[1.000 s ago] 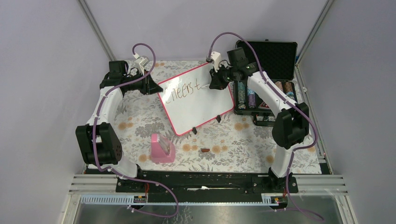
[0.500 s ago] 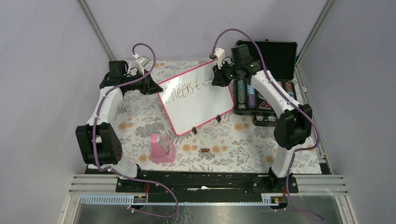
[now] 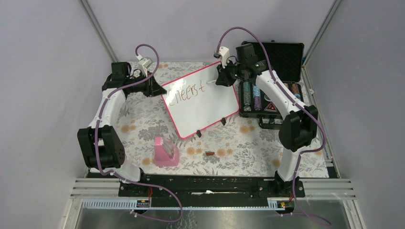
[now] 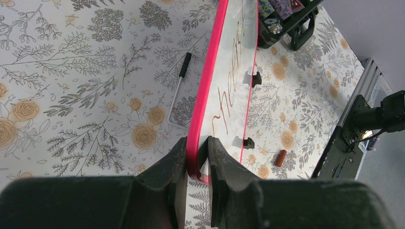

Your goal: Write a sentence on the whiteboard

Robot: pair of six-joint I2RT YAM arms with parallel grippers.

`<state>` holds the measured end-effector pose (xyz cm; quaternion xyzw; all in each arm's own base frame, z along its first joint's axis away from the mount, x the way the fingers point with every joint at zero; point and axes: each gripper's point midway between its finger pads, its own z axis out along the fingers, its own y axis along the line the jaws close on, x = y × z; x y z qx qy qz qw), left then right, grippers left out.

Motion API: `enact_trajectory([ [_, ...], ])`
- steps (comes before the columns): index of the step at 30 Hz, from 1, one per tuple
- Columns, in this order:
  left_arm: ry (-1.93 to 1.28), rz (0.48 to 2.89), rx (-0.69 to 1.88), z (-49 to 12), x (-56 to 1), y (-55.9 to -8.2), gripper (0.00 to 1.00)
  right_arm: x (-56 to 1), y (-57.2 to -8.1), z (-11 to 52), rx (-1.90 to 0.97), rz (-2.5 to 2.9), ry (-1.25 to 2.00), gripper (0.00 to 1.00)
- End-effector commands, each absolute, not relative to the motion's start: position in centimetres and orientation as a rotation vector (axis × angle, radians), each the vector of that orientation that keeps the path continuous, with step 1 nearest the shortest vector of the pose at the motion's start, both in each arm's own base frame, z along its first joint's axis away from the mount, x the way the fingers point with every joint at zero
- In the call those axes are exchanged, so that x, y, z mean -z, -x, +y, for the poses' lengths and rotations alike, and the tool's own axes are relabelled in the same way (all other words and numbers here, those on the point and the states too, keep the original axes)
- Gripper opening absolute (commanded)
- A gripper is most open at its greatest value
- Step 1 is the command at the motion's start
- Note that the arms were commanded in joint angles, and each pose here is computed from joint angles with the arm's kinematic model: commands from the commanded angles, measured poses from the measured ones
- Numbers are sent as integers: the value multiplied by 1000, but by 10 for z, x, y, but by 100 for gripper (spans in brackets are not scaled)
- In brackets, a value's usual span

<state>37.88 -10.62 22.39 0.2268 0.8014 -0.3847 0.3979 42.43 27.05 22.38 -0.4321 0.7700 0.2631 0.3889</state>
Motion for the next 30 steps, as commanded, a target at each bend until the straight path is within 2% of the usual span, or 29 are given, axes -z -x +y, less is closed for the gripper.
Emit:
enact_trajectory([
  [1,-655,1979,945,-114,-232,-383,0,-241,-435,274,-653,1915,1080,0],
  [30,-654,1983,938,-113,-231,-383,0,-215,-414,277,-670,1959,1134,0],
])
